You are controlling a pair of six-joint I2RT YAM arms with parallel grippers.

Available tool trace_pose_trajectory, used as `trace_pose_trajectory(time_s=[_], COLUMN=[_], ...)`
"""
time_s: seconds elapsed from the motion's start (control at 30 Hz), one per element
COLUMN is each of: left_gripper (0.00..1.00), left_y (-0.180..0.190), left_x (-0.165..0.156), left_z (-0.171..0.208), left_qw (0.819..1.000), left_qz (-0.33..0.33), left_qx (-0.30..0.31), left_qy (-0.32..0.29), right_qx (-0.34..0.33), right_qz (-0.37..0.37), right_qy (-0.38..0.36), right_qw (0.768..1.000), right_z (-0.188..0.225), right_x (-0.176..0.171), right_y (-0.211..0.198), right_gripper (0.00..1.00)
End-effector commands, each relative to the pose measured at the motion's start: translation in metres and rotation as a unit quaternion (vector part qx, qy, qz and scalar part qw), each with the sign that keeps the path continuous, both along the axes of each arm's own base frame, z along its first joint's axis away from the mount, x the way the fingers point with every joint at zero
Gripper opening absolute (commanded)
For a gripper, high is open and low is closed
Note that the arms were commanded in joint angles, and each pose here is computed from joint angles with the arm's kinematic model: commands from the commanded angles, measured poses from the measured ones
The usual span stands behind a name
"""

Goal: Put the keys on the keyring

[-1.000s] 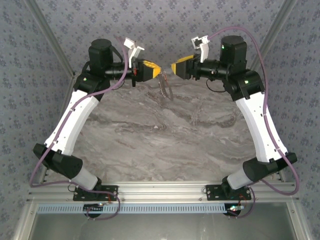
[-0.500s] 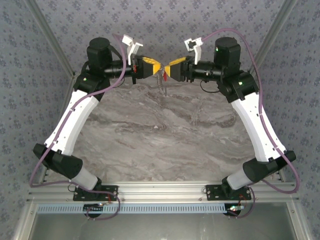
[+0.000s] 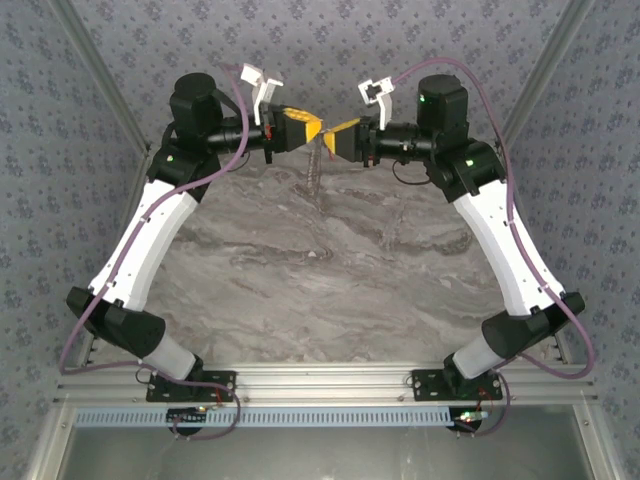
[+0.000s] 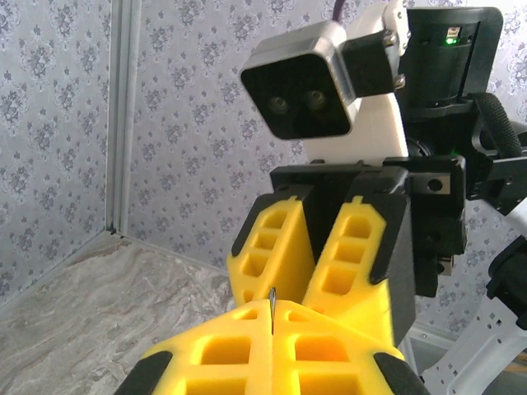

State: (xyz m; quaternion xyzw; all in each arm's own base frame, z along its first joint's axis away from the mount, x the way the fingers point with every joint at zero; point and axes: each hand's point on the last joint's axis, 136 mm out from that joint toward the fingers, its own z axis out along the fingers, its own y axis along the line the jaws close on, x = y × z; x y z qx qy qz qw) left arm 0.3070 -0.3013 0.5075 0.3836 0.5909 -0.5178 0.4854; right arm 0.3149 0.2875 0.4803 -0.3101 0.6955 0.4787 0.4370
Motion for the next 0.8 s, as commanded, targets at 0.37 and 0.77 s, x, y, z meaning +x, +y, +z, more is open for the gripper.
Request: trace_pose_trajectory(time_s=[0.37,0.77], left_gripper=[0.00,0.00], left_y=[0.001,0.003], left_x=[0.002,0.011], left_z=[0.020,0.020], left_qw=[0.999,0.998], left_qz=[0.014,0.035], left_qx=[-0.027,-0.045], left_qy=[-0.031,-0.028], right_qx=[-0.001,-0.075], right_qz=[0.029,0.024], right_qy=[-0.011,0.000], right_qw=[1.000,0.997], right_z=[0.013,-0.015], right_x=[-0.012,-0.021], right_y=[0.013,0.011], right_gripper=[0.00,0.43])
